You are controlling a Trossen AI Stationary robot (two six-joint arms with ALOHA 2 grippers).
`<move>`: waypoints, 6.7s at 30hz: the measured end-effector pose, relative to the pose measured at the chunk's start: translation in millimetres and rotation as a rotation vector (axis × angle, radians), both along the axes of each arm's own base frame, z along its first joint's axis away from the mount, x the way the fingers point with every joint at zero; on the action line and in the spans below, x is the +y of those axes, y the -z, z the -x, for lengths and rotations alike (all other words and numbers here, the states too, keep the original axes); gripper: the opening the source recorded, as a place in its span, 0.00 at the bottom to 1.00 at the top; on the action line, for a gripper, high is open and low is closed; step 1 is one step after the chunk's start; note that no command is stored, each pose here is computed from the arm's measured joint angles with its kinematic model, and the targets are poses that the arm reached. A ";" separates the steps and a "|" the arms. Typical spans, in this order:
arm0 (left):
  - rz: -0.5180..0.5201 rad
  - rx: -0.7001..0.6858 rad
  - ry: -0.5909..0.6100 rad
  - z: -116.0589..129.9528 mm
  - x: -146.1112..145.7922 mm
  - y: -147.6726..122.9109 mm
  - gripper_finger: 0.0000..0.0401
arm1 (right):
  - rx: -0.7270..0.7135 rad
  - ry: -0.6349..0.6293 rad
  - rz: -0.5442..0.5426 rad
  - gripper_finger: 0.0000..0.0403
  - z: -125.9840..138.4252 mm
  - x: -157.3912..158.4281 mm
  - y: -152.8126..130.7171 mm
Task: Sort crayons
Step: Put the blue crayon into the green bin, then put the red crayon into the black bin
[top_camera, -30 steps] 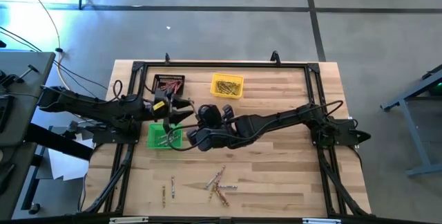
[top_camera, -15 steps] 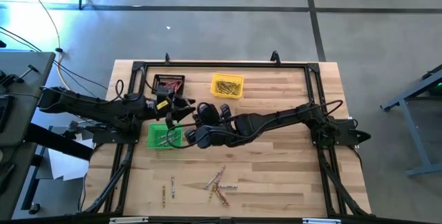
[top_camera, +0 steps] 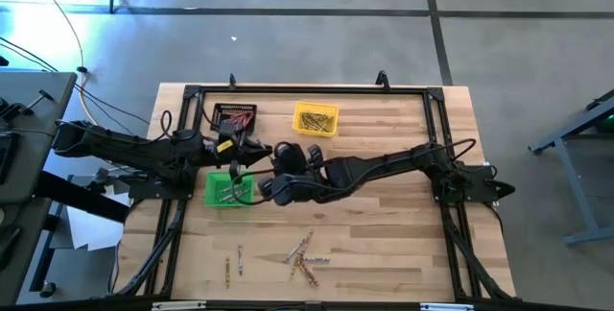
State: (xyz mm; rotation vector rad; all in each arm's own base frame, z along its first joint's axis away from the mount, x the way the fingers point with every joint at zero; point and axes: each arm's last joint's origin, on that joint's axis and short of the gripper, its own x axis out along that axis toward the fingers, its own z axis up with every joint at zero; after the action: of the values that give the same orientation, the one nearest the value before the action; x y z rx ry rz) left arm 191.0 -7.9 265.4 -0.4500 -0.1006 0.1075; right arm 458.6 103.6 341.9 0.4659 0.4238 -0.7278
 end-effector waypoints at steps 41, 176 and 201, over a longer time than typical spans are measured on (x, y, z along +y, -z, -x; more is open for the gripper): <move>0.288 0.920 0.226 80.9 -7.0 64.2 0.23 | 0.372 -0.122 -0.285 0.33 17.7 -29.0 20.0; -0.101 0.120 0.133 27.3 11.3 0.6 0.24 | -0.053 0.228 -0.280 0.02 59.8 -30.3 40.8; 0.023 -0.012 -0.050 -22.8 18.0 12.5 0.46 | -0.081 -0.169 -0.142 0.02 37.5 -80.3 10.6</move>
State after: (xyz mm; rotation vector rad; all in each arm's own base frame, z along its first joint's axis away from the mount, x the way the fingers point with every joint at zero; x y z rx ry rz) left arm 213.9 10.1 252.8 -0.4716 -0.1220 0.1550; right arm 421.1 23.3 331.3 0.5836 0.4348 -0.5158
